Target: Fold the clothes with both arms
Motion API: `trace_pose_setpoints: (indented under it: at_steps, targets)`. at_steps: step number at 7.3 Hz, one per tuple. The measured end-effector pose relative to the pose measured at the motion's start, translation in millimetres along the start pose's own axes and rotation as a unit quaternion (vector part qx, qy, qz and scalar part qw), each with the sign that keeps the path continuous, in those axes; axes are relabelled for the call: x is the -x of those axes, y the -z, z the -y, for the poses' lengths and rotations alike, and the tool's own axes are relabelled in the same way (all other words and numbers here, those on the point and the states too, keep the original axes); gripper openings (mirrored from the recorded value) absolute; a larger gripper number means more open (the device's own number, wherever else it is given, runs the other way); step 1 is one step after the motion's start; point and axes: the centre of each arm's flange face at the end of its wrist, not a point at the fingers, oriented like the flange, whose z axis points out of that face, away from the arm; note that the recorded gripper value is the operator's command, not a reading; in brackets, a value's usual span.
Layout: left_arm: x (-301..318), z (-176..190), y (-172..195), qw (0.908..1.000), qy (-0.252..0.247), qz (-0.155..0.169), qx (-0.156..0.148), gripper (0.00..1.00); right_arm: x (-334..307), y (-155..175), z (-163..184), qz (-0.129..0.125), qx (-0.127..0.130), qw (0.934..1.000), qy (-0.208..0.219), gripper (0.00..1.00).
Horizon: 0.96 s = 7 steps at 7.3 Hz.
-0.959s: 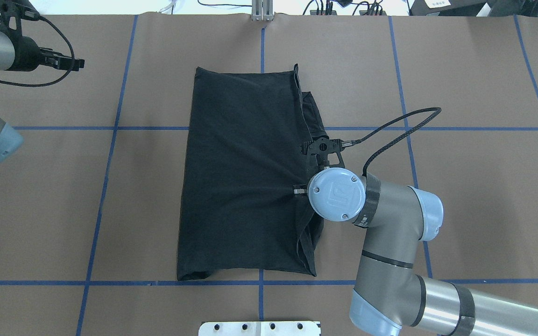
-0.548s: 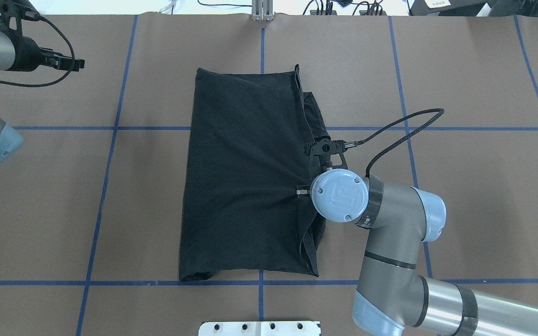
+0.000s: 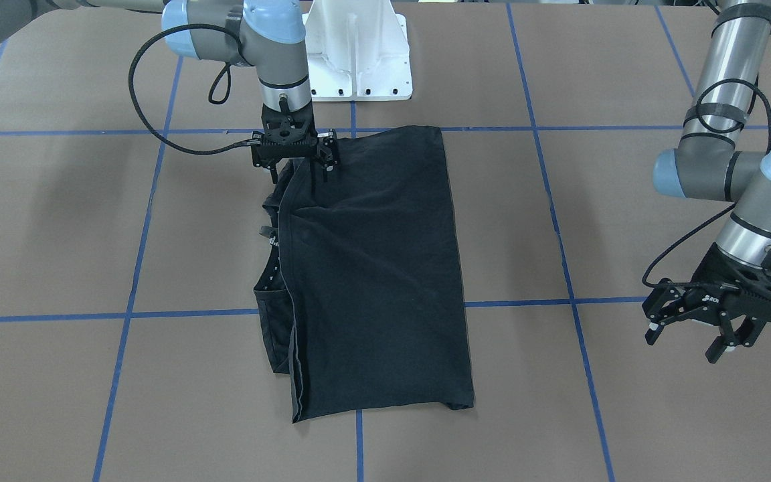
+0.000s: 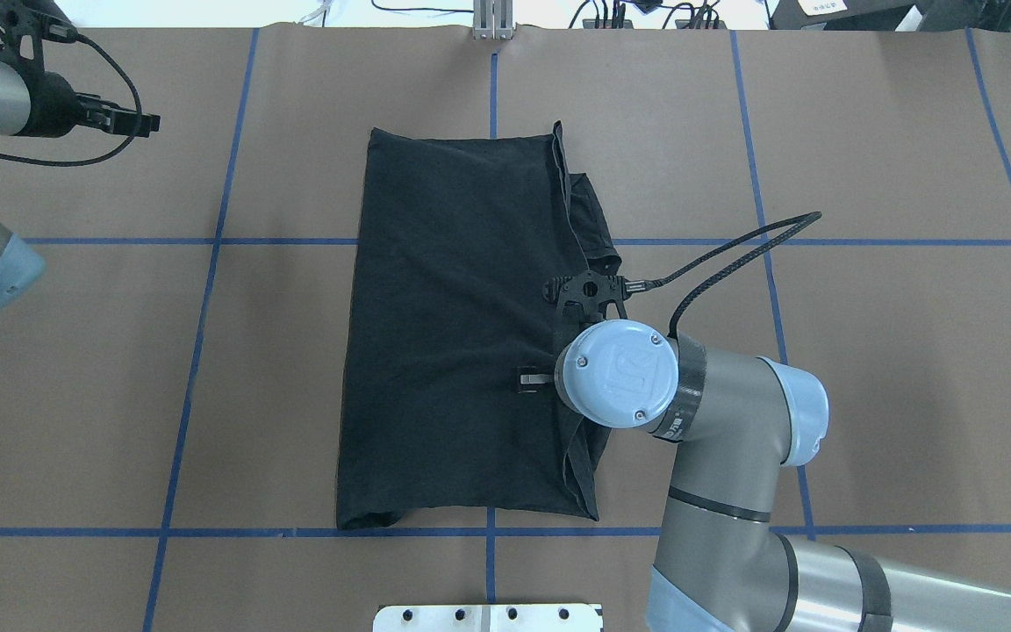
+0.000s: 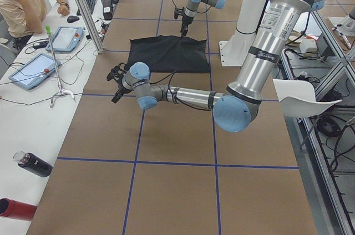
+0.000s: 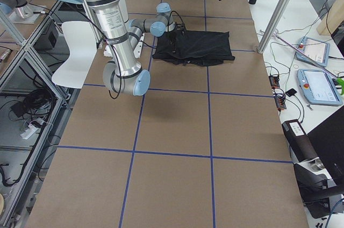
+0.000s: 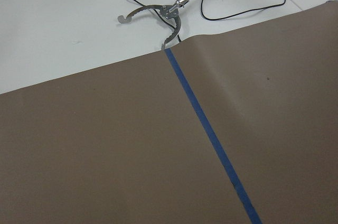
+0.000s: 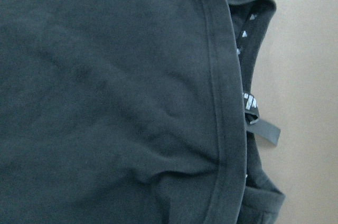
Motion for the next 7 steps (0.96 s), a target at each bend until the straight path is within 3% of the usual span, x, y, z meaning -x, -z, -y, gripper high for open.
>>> trace_pose_setpoints:
  at_steps: [1,2,4,7]
  targets:
    - [0,0,0,1.0000,0.000,0.000,0.000,1.00,7,-2,-20,-0.009,0.006,0.9999,0.000,0.69]
    - [0,0,0,1.0000,0.001,0.000,0.000,1.00,12,-5,-40,-0.016,0.009,0.9998,0.005,0.51]
    - [0,-1,-1,1.0000,0.000,0.000,0.000,1.00,15,-10,-63,-0.032,0.017,0.9993,0.011,0.00]
    - [-1,0,-1,1.0000,0.000,0.000,0.000,1.00,10,-9,-62,-0.045,0.018,0.9988,0.011,0.00]
